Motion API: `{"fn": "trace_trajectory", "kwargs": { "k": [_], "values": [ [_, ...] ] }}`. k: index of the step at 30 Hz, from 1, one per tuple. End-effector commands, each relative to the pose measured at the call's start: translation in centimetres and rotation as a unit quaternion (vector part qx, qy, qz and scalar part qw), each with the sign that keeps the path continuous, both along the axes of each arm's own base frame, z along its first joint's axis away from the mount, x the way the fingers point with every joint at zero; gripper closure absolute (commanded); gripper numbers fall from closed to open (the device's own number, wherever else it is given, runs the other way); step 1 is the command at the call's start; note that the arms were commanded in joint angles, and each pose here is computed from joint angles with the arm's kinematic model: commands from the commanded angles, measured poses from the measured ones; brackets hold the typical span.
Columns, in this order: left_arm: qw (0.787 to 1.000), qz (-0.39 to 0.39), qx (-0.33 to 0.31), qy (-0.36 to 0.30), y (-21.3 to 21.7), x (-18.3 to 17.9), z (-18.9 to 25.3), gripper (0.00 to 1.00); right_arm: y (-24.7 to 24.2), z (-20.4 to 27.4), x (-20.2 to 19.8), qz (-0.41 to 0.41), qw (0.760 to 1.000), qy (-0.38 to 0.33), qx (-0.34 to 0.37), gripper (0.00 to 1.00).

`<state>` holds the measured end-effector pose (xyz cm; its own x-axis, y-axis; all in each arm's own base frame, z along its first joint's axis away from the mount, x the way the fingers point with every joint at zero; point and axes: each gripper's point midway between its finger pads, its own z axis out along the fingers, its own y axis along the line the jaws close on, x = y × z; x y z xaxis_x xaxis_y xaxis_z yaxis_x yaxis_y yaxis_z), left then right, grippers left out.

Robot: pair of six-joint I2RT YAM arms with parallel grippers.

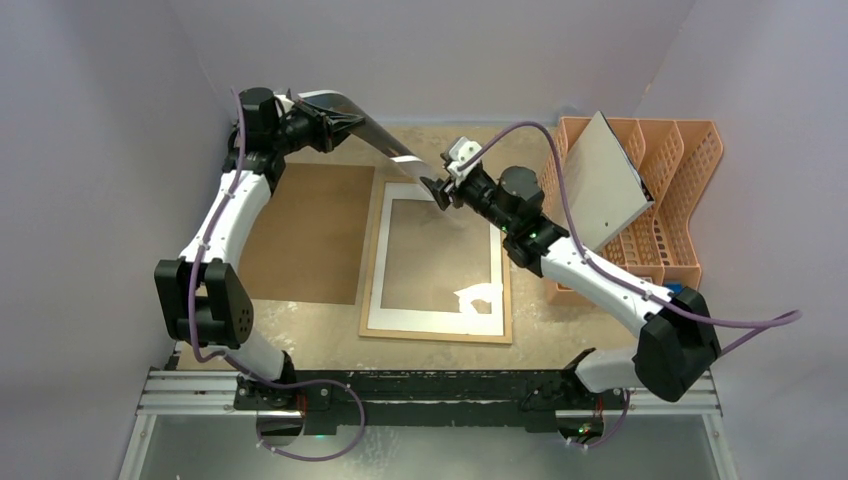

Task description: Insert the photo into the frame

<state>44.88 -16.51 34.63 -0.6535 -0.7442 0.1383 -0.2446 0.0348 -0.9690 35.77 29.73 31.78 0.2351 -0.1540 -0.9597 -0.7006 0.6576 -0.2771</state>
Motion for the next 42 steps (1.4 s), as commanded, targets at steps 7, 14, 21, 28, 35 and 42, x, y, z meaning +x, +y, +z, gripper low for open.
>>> {"fn": "trace_trajectory", "kwargs": {
  "k": [7, 14, 21, 28, 35, 42],
  "values": [
    [0.999, -0.023, -0.017, -0.033, -0.7, -2.3, 4.1, 1.00, 0.0, -0.7, 1.3, -0.023, 0.999, -0.031, 0.021, 0.35],
    [0.998, -0.038, -0.036, -0.033, -1.0, -3.0, 4.8, 1.00, 2.3, -2.2, 3.1, -0.002, 1.000, -0.009, -0.002, 0.52],
    [0.997, -0.044, -0.047, -0.034, -1.2, -3.3, 5.2, 1.00, 3.1, -2.5, 3.6, 0.007, 1.000, 0.000, 0.003, 0.87],
    [0.995, -0.050, -0.068, -0.061, -1.3, -2.8, 6.0, 0.97, 2.9, -1.5, 1.8, 0.024, 0.999, 0.036, 0.029, 1.00],
    [0.989, -0.052, -0.042, -0.132, -1.3, -2.6, 7.8, 0.34, 3.1, -0.1, -1.6, 0.079, 0.992, 0.081, 0.064, 1.00],
    [0.958, -0.065, 0.015, -0.279, 0.0, -3.6, 14.0, 0.22, 5.1, 0.2, -5.5, 0.187, 0.967, 0.155, 0.074, 1.00]
  ]
}}
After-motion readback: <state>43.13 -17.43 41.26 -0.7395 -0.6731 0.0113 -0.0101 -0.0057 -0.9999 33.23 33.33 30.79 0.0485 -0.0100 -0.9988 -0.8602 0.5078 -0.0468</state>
